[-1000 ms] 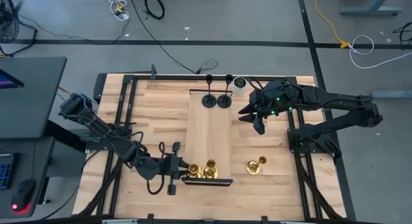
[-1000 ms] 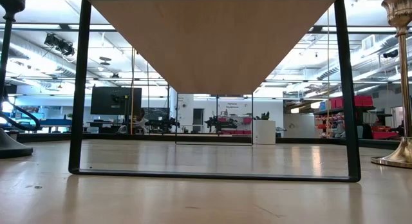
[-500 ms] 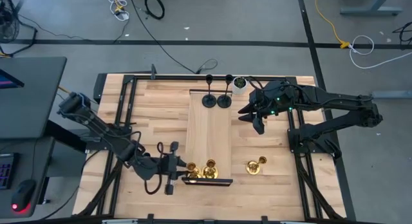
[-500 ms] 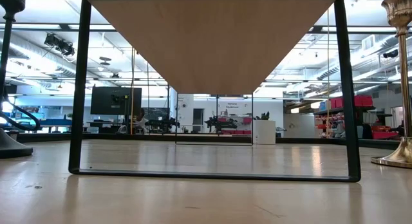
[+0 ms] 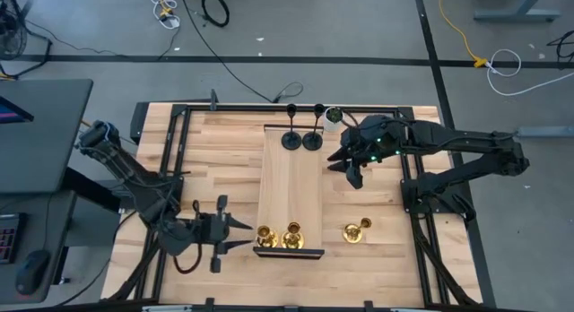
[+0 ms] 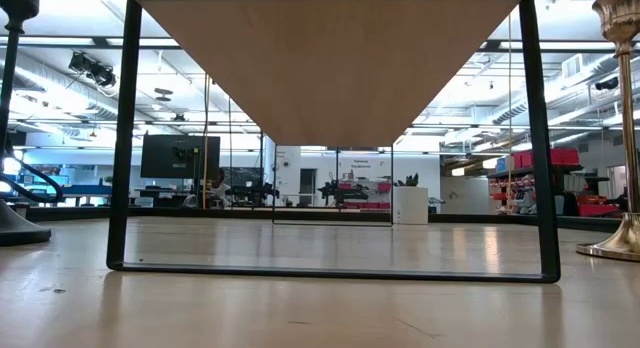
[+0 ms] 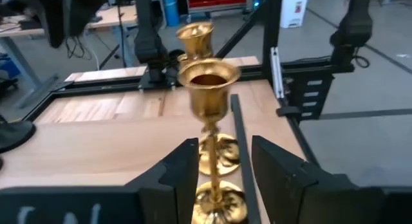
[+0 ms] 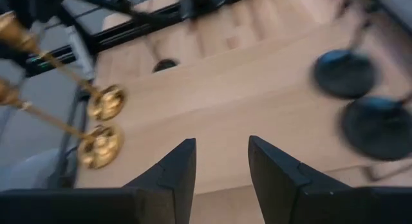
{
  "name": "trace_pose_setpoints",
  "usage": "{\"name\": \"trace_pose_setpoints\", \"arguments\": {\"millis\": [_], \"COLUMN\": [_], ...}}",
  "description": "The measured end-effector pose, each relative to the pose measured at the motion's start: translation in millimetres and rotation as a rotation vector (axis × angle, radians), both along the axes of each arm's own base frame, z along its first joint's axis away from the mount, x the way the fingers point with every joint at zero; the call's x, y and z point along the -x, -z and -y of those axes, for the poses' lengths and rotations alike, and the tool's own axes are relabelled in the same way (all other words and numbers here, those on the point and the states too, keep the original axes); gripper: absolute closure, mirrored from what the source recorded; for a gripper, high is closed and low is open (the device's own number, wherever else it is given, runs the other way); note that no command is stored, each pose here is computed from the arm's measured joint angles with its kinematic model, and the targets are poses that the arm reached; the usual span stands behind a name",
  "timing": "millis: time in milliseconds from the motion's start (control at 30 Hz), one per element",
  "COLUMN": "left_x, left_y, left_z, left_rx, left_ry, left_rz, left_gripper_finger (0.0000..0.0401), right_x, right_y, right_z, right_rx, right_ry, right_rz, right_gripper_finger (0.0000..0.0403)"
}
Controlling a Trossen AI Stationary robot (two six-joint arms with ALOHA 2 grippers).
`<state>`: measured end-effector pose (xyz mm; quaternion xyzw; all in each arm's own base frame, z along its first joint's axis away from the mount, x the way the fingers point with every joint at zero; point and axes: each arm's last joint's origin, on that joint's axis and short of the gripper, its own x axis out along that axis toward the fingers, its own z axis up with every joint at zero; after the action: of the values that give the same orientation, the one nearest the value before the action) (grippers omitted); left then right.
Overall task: Pick & Place candle stick holders
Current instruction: Align the golden candle holder with the other golden holder on the shelf
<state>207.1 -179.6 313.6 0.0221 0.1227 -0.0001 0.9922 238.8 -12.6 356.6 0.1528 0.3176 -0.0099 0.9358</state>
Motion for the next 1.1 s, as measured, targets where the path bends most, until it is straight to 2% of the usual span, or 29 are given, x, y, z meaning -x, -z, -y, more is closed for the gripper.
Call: {"name": "trace_pose_setpoints", "arguments": {"millis": [133,233,467,633,767,967,1100], "left_x": [9,15,25,31,36,41,42], "left_y": [2,2,1,2,3,5,5], "left_z": [6,8,15,20,22,24,25], "left_rx": [-0.023,-0.027,-0.048,-0.035,-0.03,-0.022,-0.01], "left_ry": [0.034,0.037,-0.007,-0.002,-0.006,-0.012,-0.013], "left_rz": [-0.023,-0.028,-0.004,-0.003,-0.009,-0.017,-0.017], "left_gripper_finger": [0.025,0.0254,0.0263,0.0263,0.0263,0.0263,0.0263], "right_x": [-5,3,25,37,53,86,100], "right_y": [11,21,34,33,25,13,13], "right_z": [-5,-8,-23,-48,-69,-100,-121], "right_rx": [-0.063,-0.104,-0.213,-0.26,-0.227,-0.117,-0.062], "right_ry": [-0.088,-0.131,-0.058,-0.066,-0.048,0.041,0.049], "right_rz": [-0.082,-0.214,-0.504,-0.593,-0.565,-0.439,-0.372], "right_gripper_finger": [0.0261,0.0261,0.0261,0.0261,0.0261,0.0261,0.0261]}}
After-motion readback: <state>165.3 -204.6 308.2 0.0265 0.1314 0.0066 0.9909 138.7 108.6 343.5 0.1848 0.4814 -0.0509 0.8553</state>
